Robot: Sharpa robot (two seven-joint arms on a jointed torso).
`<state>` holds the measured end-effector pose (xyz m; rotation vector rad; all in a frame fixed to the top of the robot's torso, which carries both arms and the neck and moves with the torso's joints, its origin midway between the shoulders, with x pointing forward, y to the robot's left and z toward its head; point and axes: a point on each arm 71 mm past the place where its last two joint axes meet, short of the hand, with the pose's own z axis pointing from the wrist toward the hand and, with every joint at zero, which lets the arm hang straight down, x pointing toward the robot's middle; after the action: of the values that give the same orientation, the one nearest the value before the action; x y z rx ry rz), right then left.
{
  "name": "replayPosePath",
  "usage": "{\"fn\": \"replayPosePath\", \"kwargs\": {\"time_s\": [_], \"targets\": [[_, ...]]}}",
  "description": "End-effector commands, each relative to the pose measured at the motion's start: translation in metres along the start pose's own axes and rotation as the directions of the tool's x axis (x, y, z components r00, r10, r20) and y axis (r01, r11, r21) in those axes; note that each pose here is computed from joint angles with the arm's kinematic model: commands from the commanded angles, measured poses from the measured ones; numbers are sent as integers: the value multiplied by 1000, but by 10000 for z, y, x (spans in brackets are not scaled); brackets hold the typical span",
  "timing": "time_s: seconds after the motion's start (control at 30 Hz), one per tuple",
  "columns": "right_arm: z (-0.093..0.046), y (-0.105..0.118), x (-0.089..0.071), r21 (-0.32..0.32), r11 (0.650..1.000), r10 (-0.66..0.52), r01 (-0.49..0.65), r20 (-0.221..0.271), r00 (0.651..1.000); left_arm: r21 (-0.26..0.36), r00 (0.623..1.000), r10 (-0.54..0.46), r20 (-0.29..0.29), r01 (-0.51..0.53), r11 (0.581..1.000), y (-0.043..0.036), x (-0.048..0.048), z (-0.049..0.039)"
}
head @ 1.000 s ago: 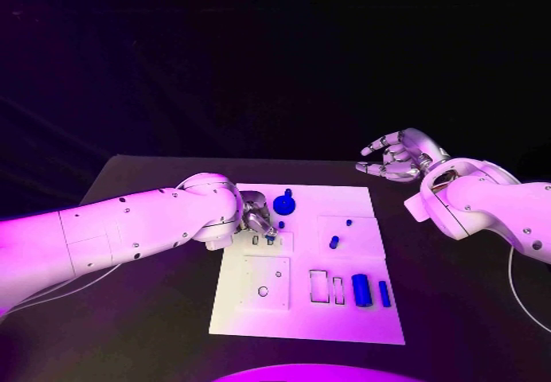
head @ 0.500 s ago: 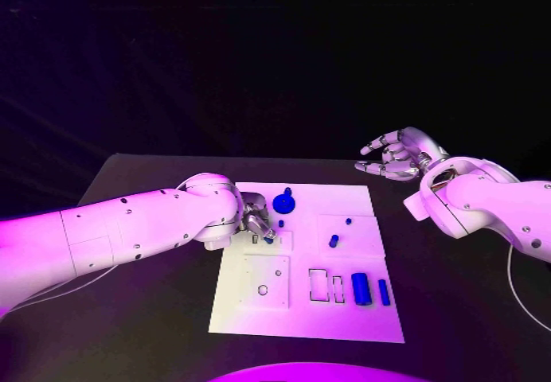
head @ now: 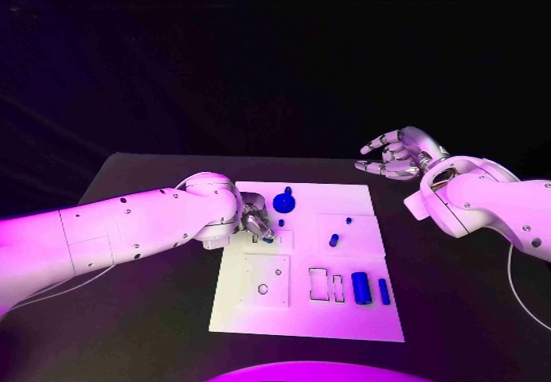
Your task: Assemble the parts on the task board
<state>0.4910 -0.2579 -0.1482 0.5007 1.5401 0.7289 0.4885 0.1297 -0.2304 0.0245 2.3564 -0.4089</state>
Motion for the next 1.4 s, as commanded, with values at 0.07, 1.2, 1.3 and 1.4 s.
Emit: {"fn": "replayPosePath", "kwargs": {"time_s": [0.07,1.2,1.3,1.4], "targets": [[-1,11,14,-16,1000,-4,4,-15,1000,-3,999,29,-30,-30,1000,0,40,5],[1,7,10,-16,1000,-4,4,-13,1000,7,999,12,-44,-11,1000,-66,45,41],[0,6,9,-15,1000,-4,4,-12,1000,6,999,14,-48,-13,1000,-64,47,42],[-1,5,8,-15,1000,-4,3,-12,1000,5,999,15,-51,-15,1000,-59,47,42]]}}
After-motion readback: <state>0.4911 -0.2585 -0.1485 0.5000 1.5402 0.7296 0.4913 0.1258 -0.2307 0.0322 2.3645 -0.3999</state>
